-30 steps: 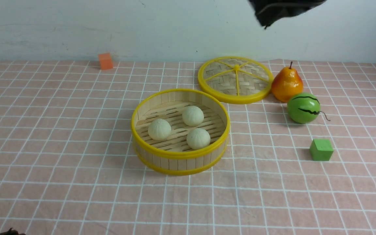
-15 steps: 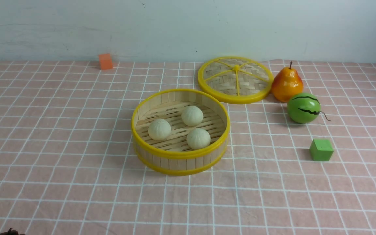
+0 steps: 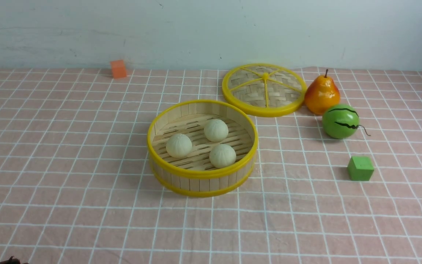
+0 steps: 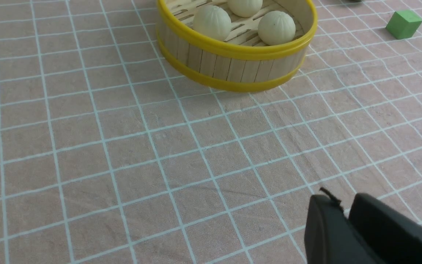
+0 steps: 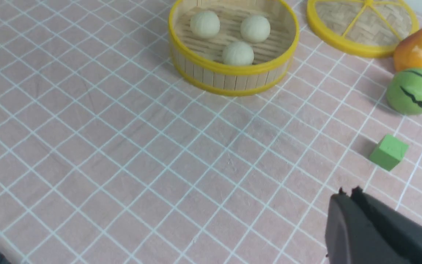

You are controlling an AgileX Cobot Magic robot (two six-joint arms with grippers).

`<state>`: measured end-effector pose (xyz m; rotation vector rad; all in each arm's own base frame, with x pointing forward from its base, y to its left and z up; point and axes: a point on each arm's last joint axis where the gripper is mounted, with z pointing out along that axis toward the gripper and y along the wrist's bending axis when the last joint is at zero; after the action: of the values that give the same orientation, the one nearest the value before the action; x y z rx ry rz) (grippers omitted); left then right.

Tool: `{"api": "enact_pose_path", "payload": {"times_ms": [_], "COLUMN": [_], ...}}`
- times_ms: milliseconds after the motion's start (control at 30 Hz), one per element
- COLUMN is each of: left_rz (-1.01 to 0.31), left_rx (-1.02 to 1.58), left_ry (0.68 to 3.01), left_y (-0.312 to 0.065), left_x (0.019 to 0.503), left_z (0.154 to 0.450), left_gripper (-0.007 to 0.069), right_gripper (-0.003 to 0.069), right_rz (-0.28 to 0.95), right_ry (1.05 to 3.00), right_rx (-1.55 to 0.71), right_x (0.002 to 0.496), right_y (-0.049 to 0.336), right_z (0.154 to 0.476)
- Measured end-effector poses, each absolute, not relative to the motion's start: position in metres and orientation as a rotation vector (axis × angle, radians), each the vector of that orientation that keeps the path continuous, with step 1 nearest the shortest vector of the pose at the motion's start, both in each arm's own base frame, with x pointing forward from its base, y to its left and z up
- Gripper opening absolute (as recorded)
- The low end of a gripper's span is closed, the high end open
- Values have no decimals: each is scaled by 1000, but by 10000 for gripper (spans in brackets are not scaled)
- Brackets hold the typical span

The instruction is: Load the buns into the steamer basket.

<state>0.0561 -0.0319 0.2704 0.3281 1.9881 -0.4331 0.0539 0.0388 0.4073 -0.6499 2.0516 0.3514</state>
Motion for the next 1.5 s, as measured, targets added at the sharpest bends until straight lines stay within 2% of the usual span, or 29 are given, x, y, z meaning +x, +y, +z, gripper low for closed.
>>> {"api": "enact_pose_path", "payload": {"times_ms": [200,300,433,467,500,567,700,800,867,900,1067,1267,1500], "left_rz": [-433,-433,-433,-433,-433,-433,-433,-433,-433,-433,-433,-432,-432], "left_rx": [328,328,328,328,328,328,328,328,328,329,329,329,330], "left_ry": [1988,1988,1988,1988,1988,1988,1988,1989,1990,1991,1991,1994,1995], "left_y": [-32,-32,-32,-32,-32,-32,-32,-32,-32,-32,-32,-32,-32], "left_x": [56,56,56,56,56,56,56,56,56,56,56,56,56], "left_z": [270,270,270,270,270,270,270,270,270,270,270,270,270], "left_gripper": [92,92,92,92,94,99,106,110,110,110,110,113,123], "right_gripper": [0,-6,-21,-21,-21,-21,-21,-21,-21,-21,-21,-21,-21], "right_rz": [365,378,345,344,319,291,239,199,80,122,102,84,83], "right_ry": [2108,2074,1829,1802,1700,1576,1470,1484,1552,1577,1714,1836,1872], "right_rx": [-670,-651,-525,-515,-465,-401,-244,-135,15,-17,125,141,146], "right_x": [47,48,55,55,56,53,47,45,50,51,56,53,52], "right_y": [37,38,34,33,30,25,16,11,7,5,1,0,0], "right_z": [390,380,350,352,333,315,277,254,230,223,186,175,174]}}
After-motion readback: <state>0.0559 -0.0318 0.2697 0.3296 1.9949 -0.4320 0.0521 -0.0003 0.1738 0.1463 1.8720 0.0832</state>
